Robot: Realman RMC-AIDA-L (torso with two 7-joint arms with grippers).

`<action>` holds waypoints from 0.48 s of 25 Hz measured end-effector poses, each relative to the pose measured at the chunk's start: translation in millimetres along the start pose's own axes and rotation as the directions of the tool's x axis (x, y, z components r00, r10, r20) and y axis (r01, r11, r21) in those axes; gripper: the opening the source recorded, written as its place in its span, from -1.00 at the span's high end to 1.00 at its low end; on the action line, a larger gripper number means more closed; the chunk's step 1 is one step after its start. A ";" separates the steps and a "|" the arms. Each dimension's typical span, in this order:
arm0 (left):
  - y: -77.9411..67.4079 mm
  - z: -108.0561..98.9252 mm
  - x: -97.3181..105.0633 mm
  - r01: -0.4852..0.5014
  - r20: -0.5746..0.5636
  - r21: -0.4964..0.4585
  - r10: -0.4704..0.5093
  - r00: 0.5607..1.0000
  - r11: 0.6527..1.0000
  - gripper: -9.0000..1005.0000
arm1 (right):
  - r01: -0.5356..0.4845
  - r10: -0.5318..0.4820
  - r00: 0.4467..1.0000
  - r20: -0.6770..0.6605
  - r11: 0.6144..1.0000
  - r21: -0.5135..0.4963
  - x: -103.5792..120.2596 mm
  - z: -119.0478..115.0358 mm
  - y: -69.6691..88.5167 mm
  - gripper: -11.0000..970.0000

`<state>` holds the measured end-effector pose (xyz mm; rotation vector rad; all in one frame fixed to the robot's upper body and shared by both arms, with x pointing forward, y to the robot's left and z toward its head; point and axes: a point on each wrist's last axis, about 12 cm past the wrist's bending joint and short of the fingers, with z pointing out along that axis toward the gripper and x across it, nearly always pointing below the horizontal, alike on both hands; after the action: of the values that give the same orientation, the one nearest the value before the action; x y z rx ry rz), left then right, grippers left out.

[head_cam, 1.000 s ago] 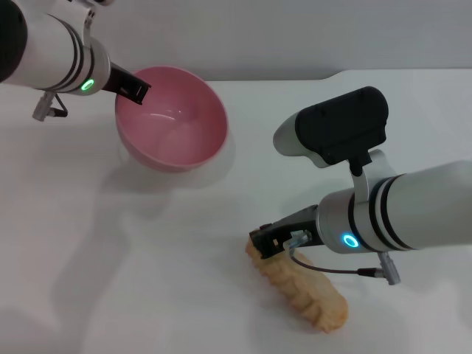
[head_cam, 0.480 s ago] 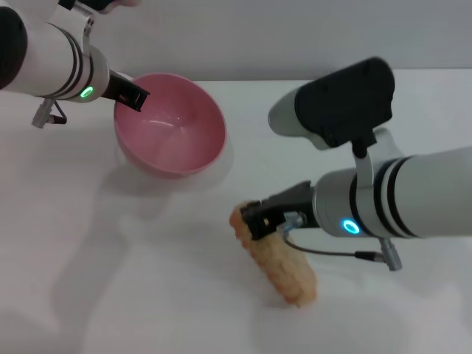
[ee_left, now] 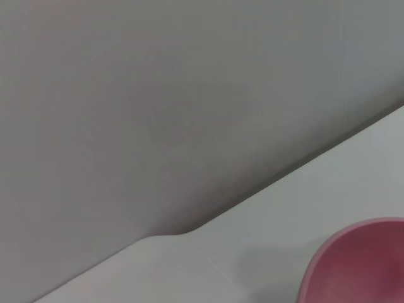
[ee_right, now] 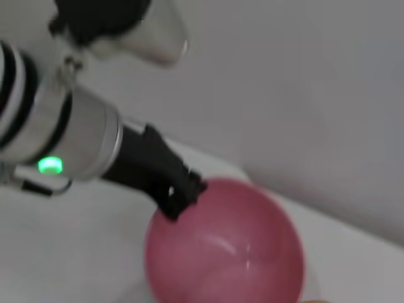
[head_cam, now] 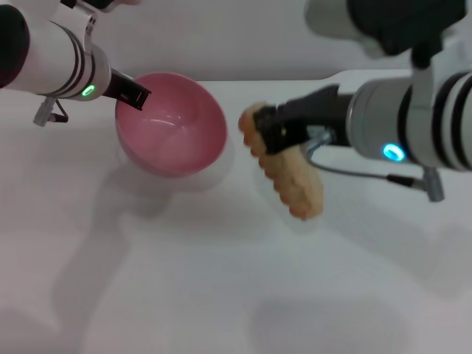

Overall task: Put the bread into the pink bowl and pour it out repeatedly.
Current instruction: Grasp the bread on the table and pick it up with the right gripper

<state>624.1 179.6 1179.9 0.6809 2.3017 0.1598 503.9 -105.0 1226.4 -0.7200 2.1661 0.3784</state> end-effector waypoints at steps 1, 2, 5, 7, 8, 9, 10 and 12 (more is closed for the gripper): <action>-0.1 0.1 0.0 0.000 0.000 0.000 0.000 1.000 1.000 0.90 | 0.007 -0.007 1.000 0.013 1.000 0.004 -3.2 -2.9 0.4 0.91; -0.1 0.3 -0.1 -0.001 -0.001 0.000 0.001 1.000 1.000 0.90 | 0.016 -0.016 0.999 0.030 1.000 0.010 -7.0 -6.3 0.7 0.91; -1.9 0.4 -1.0 0.001 0.000 0.008 -0.001 1.000 1.000 0.90 | 0.043 -0.046 0.996 0.070 0.998 0.040 -17.5 -13.0 -1.6 0.92; -7.7 0.1 -2.9 0.002 0.005 0.035 -0.002 1.000 0.999 0.90 | 0.057 -0.061 0.995 0.085 0.997 0.055 -22.5 -14.7 -4.8 0.92; -11.3 -0.4 -4.1 -0.001 0.009 0.049 0.000 1.000 0.999 0.90 | 0.064 -0.069 0.994 0.090 0.996 0.061 -24.6 -15.3 -6.1 0.93; -15.4 -0.7 -4.8 -0.005 0.011 0.065 0.005 1.000 0.998 0.90 | 0.072 -0.078 0.992 0.095 0.995 0.065 -26.5 -15.7 -6.8 0.93; -19.4 -1.0 -5.5 -0.013 0.014 0.078 0.012 1.000 0.997 0.90 | 0.083 -0.090 0.991 0.100 0.994 0.071 -28.5 -16.4 -7.8 0.93; -25.4 -1.1 -6.6 -0.029 0.016 0.094 0.028 0.999 0.995 0.90 | 0.105 -0.115 0.987 0.110 0.991 0.087 -31.9 -18.0 -11.0 0.93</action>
<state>616.5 154.6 1177.1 0.7602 2.2978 0.0599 516.1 -110.7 1262.2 -0.7505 2.0116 0.2667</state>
